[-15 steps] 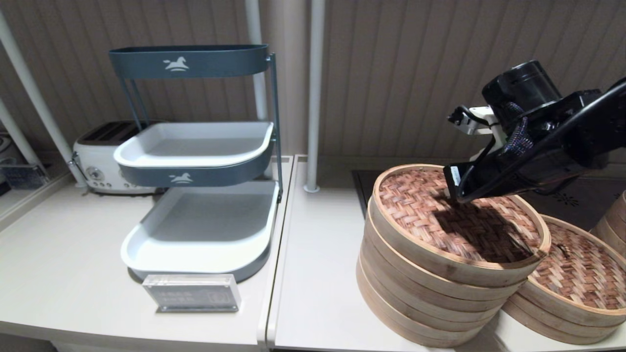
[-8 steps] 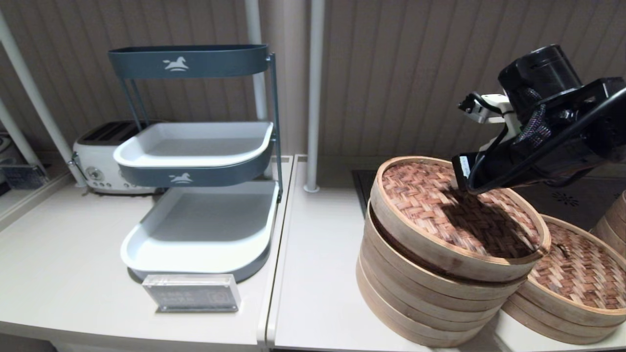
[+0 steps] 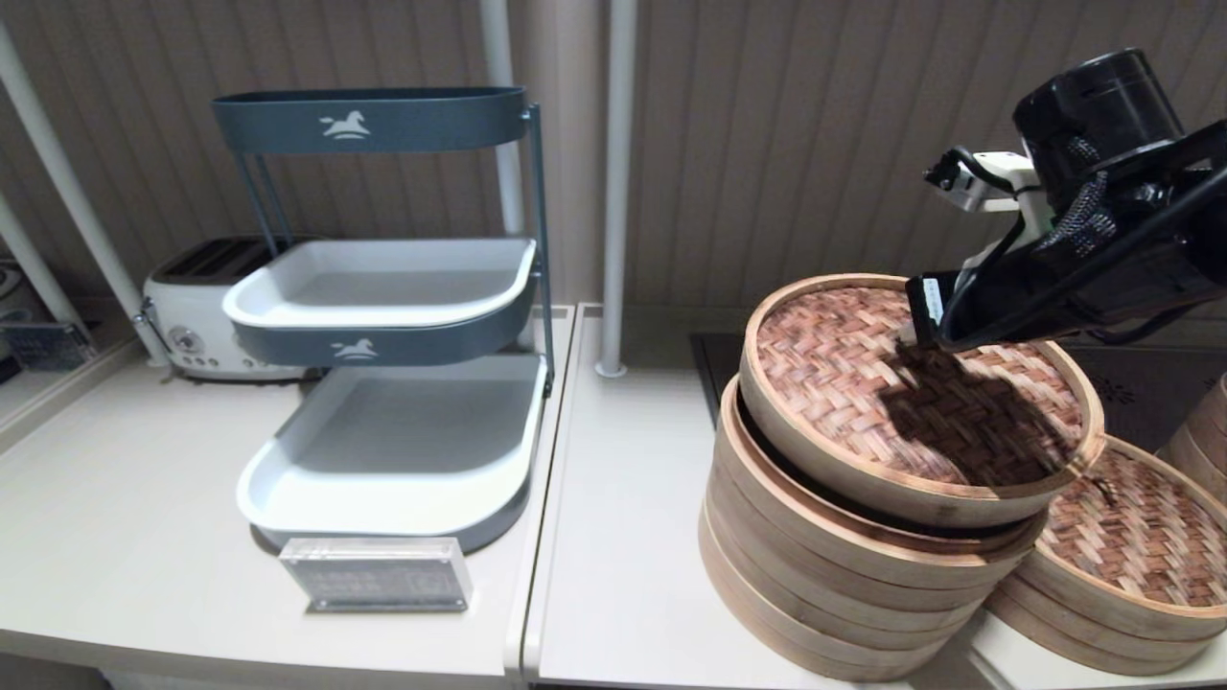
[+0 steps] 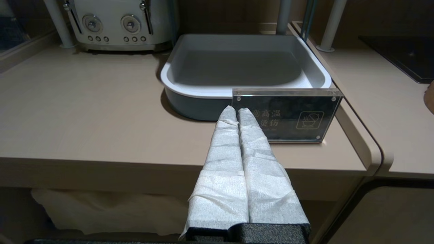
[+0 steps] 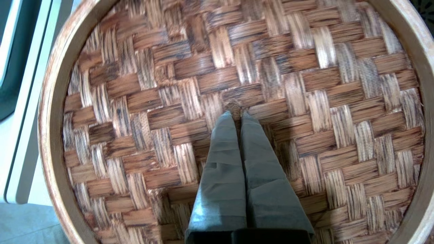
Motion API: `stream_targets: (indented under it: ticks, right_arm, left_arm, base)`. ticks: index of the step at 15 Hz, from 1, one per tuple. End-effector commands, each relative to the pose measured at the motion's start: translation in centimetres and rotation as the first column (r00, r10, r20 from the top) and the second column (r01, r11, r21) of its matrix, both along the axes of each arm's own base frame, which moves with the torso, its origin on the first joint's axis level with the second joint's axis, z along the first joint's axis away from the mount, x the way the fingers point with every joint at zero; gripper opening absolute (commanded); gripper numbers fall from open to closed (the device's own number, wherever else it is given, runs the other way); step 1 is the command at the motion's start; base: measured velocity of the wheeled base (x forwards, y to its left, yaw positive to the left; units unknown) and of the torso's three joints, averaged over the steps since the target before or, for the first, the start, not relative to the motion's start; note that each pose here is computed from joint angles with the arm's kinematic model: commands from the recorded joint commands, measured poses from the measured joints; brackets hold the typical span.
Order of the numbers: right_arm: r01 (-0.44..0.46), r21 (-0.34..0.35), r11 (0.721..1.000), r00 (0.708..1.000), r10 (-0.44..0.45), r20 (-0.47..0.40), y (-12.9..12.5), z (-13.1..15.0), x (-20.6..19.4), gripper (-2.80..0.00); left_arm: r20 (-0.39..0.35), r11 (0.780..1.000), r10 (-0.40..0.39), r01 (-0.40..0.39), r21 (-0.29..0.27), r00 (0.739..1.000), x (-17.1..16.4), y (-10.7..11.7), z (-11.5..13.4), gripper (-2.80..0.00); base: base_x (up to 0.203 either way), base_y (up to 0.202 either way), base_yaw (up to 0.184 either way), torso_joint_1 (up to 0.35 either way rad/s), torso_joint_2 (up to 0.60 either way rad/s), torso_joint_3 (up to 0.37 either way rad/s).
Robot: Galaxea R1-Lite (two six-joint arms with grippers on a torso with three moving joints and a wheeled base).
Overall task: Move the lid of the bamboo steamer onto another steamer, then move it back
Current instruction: Pick up the steamer, then put the steamer
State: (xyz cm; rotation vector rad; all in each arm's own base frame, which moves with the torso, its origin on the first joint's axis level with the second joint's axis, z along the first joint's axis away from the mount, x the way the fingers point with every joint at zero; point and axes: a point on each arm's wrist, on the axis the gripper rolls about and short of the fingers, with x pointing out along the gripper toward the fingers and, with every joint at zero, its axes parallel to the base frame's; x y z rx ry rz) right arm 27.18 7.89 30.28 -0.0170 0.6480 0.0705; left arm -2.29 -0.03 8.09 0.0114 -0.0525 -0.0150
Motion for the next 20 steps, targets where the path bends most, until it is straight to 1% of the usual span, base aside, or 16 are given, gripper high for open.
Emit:
stream_targets:
  ticks: [1,6,8,14,17,20]
  right_arm:
    - [0.018,0.001,1.000,1.000,-0.018,0.016,-0.7,0.5,-0.4,-2.80]
    - [0.082,0.007,0.997,0.995,-0.083,0.061,-3.2,1.9,-1.8,-2.80]
    - [0.117,0.003,0.993,0.991,-0.117,0.067,-4.4,2.0,-2.1,-2.80]
    - [0.193,0.011,0.981,0.977,-0.193,0.087,-6.8,2.6,-2.8,-2.80]
    - [0.254,0.011,0.967,0.964,-0.254,0.083,-8.7,2.5,-2.8,-2.80]
    - [0.298,0.027,0.954,0.951,-0.299,0.080,-11.6,2.6,-3.1,-2.80]
  left_arm:
    - [-0.026,1.000,0.000,0.000,0.000,1.000,0.2,0.0,-0.8,-2.80]
    - [-0.026,1.000,0.000,0.000,0.000,1.000,0.2,0.0,-0.8,-2.80]
    - [-0.026,1.000,0.000,0.000,0.000,1.000,0.2,0.0,-0.8,-2.80]
    - [-0.026,1.000,0.000,0.000,0.000,1.000,0.2,0.0,-0.8,-2.80]
    - [-0.026,1.000,0.000,0.000,0.000,1.000,0.2,0.0,-0.8,-2.80]
    - [-0.026,1.000,0.000,0.000,0.000,1.000,0.2,0.0,-0.8,-2.80]
  base:
    - [0.000,0.000,0.000,0.000,0.00,0.000]
    - [0.000,0.000,0.000,0.000,0.00,0.000]
    - [0.000,0.000,0.000,0.000,0.00,0.000]
    - [0.000,0.000,0.000,0.000,0.00,0.000]
    - [0.000,0.000,0.000,0.000,0.00,0.000]
    - [0.000,0.000,0.000,0.000,0.00,0.000]
